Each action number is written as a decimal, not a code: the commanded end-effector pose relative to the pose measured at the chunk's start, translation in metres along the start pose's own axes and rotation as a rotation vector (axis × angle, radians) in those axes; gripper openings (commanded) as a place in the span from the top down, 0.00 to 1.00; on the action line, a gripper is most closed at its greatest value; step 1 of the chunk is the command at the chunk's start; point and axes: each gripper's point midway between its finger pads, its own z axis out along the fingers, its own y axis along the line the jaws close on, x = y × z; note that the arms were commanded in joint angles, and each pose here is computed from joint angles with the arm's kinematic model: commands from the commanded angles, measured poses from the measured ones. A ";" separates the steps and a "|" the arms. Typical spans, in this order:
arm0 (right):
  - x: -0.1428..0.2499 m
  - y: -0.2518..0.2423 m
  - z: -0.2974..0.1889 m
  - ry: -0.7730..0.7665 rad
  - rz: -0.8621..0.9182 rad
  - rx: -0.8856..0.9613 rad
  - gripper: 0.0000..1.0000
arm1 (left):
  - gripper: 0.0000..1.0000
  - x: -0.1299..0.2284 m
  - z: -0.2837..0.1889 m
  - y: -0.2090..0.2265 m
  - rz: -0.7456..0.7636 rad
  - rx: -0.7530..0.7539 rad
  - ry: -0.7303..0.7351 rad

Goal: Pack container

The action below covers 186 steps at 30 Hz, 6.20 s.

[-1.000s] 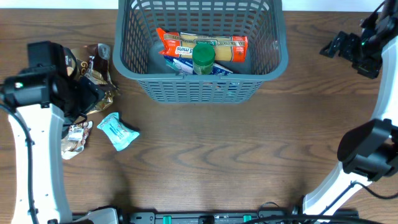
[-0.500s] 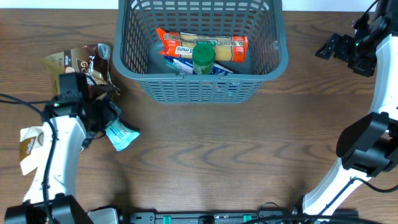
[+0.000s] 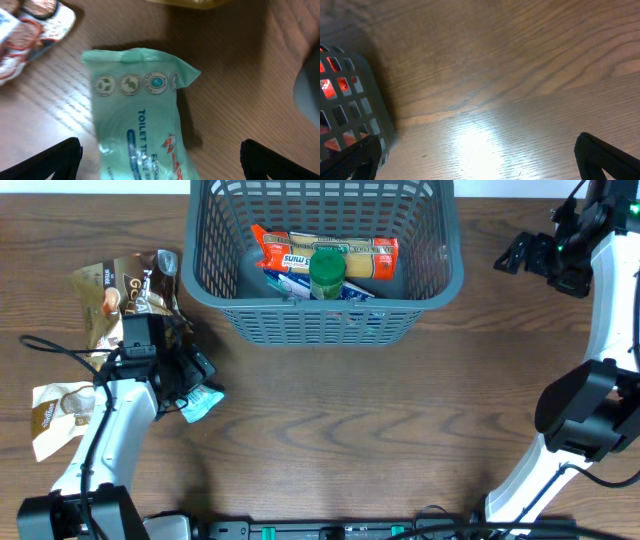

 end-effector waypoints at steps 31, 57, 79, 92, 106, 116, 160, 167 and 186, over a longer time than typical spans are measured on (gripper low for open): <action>0.011 0.011 0.005 0.048 -0.068 -0.007 0.01 | 0.94 -0.003 -0.018 -0.025 0.005 0.096 0.020; 0.009 0.011 0.005 0.038 -0.076 -0.009 0.01 | 0.94 -0.116 -0.289 -0.238 1.200 0.402 -0.925; 0.011 0.011 0.005 0.046 -0.087 -0.009 0.01 | 0.54 -0.030 -0.123 -0.323 1.497 0.484 -0.554; 0.011 0.011 0.005 0.045 -0.087 -0.009 0.01 | 0.00 -0.071 -0.207 -0.333 1.430 0.394 -0.791; 0.011 0.011 0.005 0.045 -0.102 -0.009 0.01 | 0.02 -0.198 -0.326 -0.176 0.559 0.119 -0.894; 0.010 0.011 0.005 0.043 -0.102 -0.009 0.01 | 0.01 -0.208 -0.226 -0.022 0.209 -0.059 -0.408; 0.014 0.014 0.005 0.058 -0.087 -0.010 0.01 | 0.95 -0.171 0.097 0.020 0.395 -0.077 0.304; 0.018 0.014 0.005 0.076 -0.087 -0.009 0.01 | 0.94 -0.189 0.028 -0.008 0.417 -0.021 0.180; 0.023 0.014 0.004 0.094 -0.115 -0.009 0.01 | 0.94 -0.190 -0.173 -0.040 0.449 0.051 -0.194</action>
